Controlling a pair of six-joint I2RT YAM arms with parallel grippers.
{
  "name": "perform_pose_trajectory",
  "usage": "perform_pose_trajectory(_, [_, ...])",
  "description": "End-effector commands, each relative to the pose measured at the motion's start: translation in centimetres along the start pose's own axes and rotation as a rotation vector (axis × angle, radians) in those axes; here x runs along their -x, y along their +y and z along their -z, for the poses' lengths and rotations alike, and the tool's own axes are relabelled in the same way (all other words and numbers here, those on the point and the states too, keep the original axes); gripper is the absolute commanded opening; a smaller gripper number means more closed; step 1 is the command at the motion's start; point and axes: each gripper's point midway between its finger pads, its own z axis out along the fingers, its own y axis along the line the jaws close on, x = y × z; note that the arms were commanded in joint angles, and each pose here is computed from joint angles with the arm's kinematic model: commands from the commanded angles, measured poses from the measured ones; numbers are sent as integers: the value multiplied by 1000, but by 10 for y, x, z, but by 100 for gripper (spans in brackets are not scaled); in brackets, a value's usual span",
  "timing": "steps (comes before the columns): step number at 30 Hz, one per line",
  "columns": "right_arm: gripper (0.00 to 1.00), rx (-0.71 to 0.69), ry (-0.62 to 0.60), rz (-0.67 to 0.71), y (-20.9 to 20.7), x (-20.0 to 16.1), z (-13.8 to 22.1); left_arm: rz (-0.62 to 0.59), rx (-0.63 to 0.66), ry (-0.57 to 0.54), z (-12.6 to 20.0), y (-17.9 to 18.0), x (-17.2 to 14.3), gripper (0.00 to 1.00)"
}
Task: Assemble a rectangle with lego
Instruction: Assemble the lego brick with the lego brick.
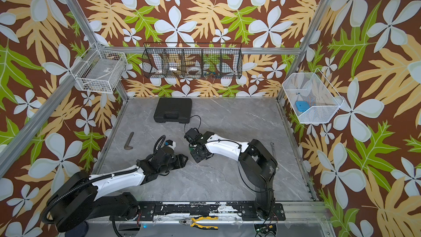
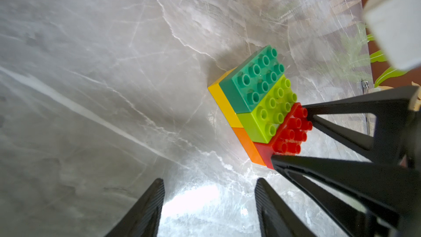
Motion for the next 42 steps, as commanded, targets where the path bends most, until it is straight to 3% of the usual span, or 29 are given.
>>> perform_pose_trajectory(1, [32,-30,36,-8,-5,-8,-3,3,-16,-20,1,-3,5,66])
perform_pose_trajectory(31, [24,-40,217,-4,-7,-49,-35,-14,-8,-24,2,-4,7,65])
perform_pose_trajectory(42, [22,-51,197,-12,-7,-42,-30,-25,-3,-30,4,-5,10,66])
